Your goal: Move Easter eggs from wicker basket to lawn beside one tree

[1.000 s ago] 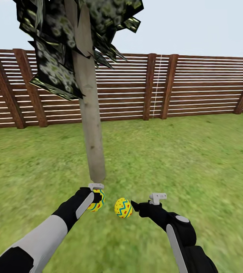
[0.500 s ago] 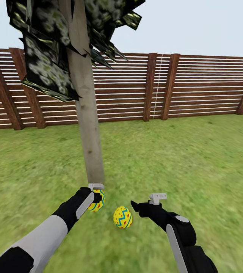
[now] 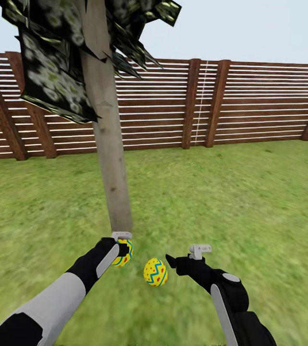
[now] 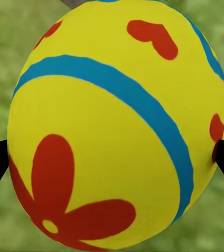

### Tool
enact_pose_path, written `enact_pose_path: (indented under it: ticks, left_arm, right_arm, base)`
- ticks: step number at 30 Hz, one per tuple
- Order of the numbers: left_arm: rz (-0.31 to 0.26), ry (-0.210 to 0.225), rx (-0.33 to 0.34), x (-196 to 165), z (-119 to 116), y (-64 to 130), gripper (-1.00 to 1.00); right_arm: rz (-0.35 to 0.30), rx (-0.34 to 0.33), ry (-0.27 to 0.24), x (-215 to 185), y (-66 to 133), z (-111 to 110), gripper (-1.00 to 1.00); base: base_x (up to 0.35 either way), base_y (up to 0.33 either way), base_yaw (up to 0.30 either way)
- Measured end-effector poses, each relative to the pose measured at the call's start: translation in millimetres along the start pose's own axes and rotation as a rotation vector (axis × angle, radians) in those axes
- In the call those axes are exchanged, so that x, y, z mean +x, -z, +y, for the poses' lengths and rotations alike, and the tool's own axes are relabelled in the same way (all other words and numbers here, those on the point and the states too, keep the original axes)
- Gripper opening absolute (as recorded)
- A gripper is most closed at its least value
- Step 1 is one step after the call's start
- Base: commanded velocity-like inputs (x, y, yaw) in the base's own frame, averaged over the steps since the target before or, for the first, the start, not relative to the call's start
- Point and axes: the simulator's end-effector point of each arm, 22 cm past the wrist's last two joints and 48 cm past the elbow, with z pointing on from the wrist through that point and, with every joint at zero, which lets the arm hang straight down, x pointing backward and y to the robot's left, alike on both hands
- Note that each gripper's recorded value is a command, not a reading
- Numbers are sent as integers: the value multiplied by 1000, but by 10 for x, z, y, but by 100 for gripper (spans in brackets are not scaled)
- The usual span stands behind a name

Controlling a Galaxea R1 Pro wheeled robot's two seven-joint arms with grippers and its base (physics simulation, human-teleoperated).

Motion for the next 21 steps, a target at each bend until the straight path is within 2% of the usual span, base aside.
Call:
enact_pose_path:
  ticks: [6,12,21]
  left_arm:
    - [10,2,1,80,-14,-114,-100]
    - [10,-19,0,158,-58,-223,-100]
    - [38,-21,-1,314,-63,-385,-100]
  right_arm:
    - [23,3,-10,104,-68,-45,100]
    - [45,6,-20,209,-134,-86,100]
    - [75,9,-33,360,-229,-148,100]
  base:
    - [0,0,0]
    - [0,0,0]
    - [0,0,0]
